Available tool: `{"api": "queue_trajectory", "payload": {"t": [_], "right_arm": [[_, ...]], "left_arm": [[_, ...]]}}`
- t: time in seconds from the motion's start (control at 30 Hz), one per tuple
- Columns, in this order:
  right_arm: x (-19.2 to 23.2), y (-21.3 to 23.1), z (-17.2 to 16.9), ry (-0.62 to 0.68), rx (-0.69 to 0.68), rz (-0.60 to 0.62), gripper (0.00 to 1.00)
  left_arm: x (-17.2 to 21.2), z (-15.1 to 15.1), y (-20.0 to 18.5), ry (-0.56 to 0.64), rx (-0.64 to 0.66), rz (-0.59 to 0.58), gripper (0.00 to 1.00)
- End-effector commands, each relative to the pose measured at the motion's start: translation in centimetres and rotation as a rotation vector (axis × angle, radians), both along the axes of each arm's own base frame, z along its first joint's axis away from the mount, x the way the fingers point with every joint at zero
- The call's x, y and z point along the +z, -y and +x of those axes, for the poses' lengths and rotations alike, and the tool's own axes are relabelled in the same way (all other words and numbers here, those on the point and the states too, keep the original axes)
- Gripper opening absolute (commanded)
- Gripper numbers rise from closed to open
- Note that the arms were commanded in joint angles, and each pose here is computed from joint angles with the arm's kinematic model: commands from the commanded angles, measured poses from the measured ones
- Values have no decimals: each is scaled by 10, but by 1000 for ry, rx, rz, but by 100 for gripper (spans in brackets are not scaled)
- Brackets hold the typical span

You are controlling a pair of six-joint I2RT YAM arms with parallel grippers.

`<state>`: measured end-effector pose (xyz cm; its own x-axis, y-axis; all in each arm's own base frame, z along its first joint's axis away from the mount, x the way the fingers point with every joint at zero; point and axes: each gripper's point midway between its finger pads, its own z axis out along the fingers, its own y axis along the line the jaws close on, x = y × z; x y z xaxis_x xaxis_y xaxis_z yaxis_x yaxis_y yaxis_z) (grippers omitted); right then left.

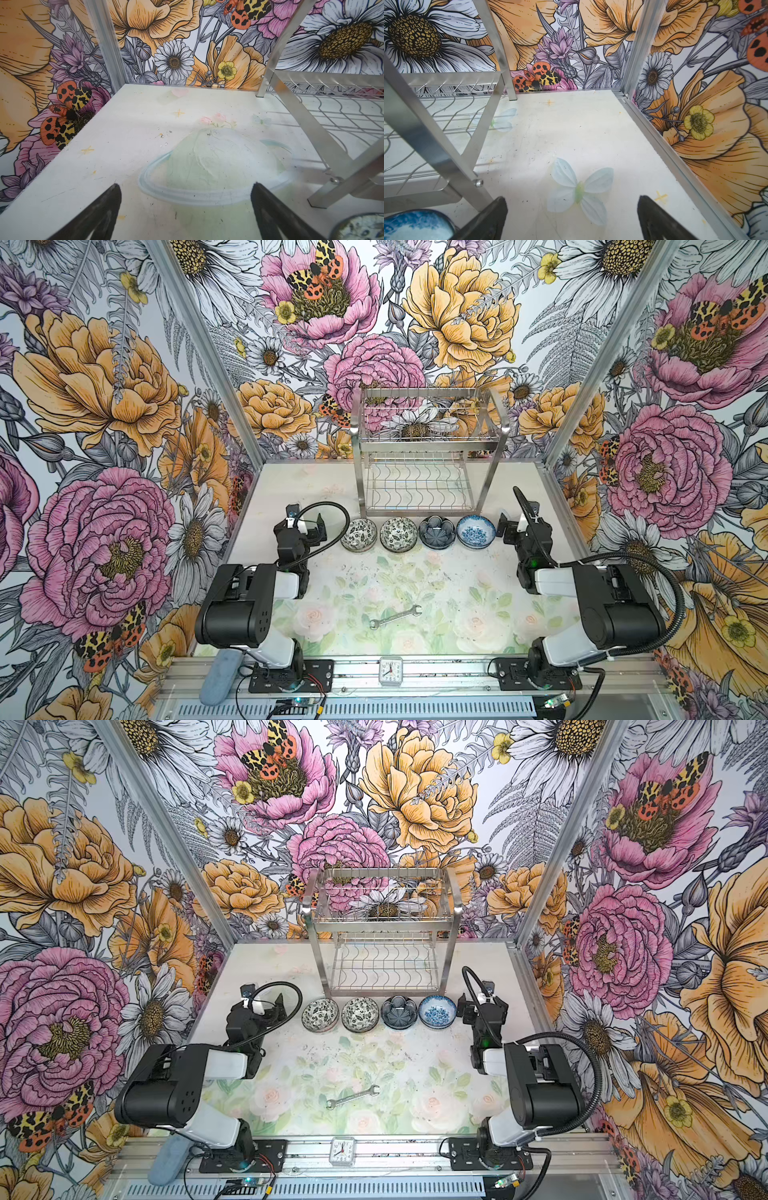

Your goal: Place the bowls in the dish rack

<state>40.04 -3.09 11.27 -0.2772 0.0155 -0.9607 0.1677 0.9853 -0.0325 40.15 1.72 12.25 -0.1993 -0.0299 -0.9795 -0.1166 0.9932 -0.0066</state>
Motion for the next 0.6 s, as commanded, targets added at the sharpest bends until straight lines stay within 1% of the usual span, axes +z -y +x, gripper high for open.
{"api": "queue_trajectory", "payload": {"t": [0.0, 0.57], "right_arm": [[0, 0, 0, 8, -7, 0, 100], [-1, 0, 0, 6, -8, 0, 100]], "left_arm": [[7, 4, 2, 17, -19, -14, 99], [7, 5, 2, 17, -21, -16, 99]]}}
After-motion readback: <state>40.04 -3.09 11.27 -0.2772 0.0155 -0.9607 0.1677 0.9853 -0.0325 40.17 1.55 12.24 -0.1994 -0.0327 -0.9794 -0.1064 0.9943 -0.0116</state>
